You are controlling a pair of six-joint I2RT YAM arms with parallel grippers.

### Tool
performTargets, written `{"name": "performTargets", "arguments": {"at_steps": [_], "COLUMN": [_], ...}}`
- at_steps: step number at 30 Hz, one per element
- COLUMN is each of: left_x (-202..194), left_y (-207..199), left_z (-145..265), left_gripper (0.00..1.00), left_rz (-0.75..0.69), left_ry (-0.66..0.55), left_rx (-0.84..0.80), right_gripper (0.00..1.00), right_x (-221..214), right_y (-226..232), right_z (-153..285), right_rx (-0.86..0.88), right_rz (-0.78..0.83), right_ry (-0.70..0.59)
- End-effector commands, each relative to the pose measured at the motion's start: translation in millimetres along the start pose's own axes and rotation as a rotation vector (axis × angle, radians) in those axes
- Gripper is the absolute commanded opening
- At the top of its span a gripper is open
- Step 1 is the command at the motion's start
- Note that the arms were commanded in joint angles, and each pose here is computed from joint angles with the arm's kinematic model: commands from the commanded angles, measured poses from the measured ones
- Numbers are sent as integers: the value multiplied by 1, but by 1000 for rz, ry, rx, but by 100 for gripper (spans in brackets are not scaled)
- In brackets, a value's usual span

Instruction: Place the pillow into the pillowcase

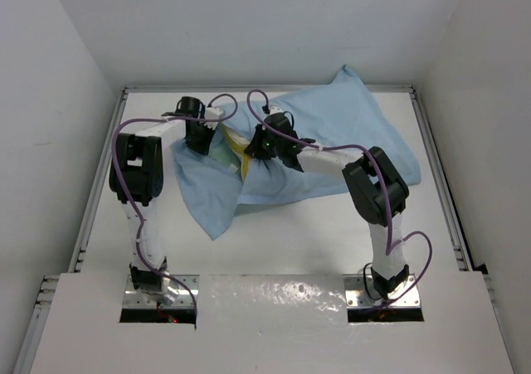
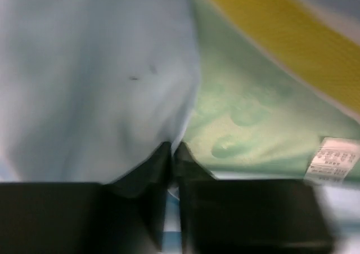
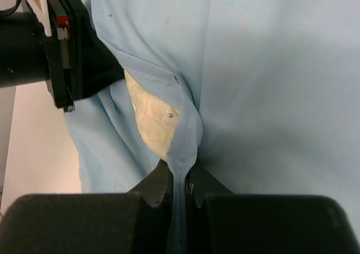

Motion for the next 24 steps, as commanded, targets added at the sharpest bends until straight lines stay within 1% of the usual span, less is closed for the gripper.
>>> {"name": "performTargets", "arguments": {"at_steps": [1,4,5,6,7,8,9,11,12,14,15,17,18,21,22,23,24], "left_x": [-16,10,26,43,53,67,78,96,101,109,112,115,116,123,129,130,131], "left_y": [16,25,27,27,25,35,38,45,46,42,35,31,30,31,22,17,11], "left_z": [-8,29,53,82,99,129,149,184,192,205,210,209,206,198,204,206,206], "left_gripper": [0,0,0,0,0,0,0,0,0,0,0,0,0,0,0,0,0], "left_rz": [15,62,80,76,77,90,99,92,107,93,83,96,122,144,105,84,66], "left_ry": [59,-49,-120,-204,-260,-359,-409,-491,-514,-558,-585,-604,-608,-630,-652,-654,-650], "left_rx": [87,39,-40,-69,-106,-143,-147,-159,-170,-214,-264,-313,-338,-387,-458,-491,-516], "right_gripper": [0,0,0,0,0,0,0,0,0,0,0,0,0,0,0,0,0], "right_x": [7,0,-1,-4,-11,-15,-21,-30,-42,-48,-50,-52,-54,-57,-52,-49,-54], "right_y": [21,11,8,5,1,-2,-1,2,0,0,4,7,12,23,34,40,40], "right_z": [3,8,10,12,15,18,21,28,33,42,45,48,49,46,44,41,32], "right_rx": [82,33,2,-19,-48,-56,-45,-5,30,74,116,140,176,223,256,269,276], "right_rz": [1,62,90,156,191,226,314,412,471,498,535,583,644,736,740,737,736], "right_ry": [-31,2,3,16,51,68,95,129,171,199,214,242,254,282,282,276,302]}}
Point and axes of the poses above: each gripper's point midway between its finger pads, its own z axis back along the fingers, its own y axis along the line the jaws close on, x = y × z, the point moved 6 cm from there along z, back along the fingers, and after that the axes turned 4 degrees about -z, right-handed, at the moved point
